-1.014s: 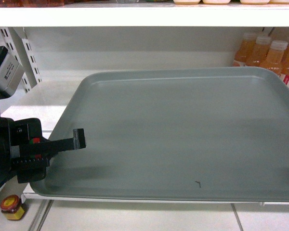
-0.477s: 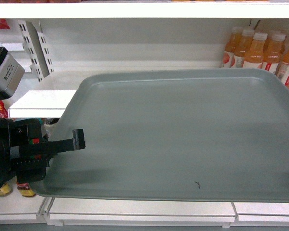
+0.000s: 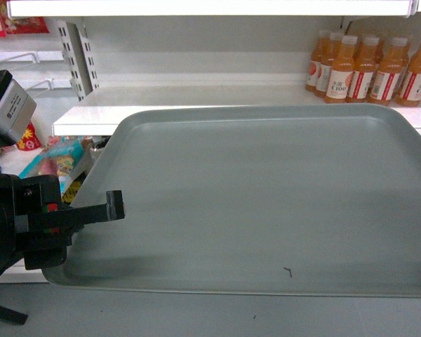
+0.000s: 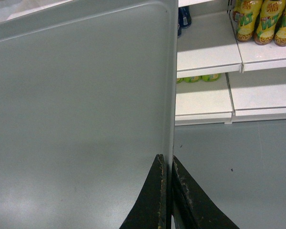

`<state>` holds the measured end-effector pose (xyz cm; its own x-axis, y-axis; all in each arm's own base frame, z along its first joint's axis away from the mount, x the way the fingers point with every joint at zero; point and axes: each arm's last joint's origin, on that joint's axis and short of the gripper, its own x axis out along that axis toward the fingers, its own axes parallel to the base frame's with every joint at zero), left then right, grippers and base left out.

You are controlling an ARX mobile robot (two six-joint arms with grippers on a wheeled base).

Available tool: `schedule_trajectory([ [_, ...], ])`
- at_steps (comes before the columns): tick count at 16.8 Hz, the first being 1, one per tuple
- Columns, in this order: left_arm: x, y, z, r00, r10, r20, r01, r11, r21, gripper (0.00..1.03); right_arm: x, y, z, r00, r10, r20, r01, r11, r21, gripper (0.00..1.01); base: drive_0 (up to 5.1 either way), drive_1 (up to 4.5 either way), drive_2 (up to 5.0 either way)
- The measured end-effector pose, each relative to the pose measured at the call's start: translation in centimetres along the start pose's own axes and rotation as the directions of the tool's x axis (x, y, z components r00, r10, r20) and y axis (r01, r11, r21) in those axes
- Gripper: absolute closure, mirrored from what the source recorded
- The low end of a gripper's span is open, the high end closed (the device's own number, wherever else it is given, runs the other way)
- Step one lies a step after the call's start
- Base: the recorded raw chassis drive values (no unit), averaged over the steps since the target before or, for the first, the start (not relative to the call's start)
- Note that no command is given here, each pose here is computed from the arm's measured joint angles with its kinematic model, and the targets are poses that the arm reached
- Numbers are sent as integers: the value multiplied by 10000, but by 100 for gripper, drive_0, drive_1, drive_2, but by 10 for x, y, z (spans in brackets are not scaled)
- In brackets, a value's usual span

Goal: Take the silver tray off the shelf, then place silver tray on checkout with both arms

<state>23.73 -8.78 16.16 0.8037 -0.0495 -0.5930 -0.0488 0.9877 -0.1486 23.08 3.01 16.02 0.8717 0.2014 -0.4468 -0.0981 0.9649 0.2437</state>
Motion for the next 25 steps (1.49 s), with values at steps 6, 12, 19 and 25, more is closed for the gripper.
schedule_trajectory([
  [6, 0, 0, 0, 10000, -10, 24, 10, 10000, -7, 100, 0, 0, 0, 10000, 7, 14, -7, 10000, 14, 98, 0, 0, 0],
  [12, 0, 0, 0, 10000, 11, 0, -11, 10000, 3, 100, 0, 0, 0, 10000, 11, 17, -11, 10000, 12, 98, 0, 0, 0],
  [19, 0, 0, 0, 10000, 30, -29, -30, 10000, 5, 100, 0, 0, 0, 10000, 7, -2, -7, 10000, 36, 98, 0, 0, 0],
  [25, 0, 0, 0, 10000, 1, 35, -1, 10000, -13, 100, 0, 0, 0, 10000, 15, 16, -15, 10000, 50, 98, 0, 0, 0],
])
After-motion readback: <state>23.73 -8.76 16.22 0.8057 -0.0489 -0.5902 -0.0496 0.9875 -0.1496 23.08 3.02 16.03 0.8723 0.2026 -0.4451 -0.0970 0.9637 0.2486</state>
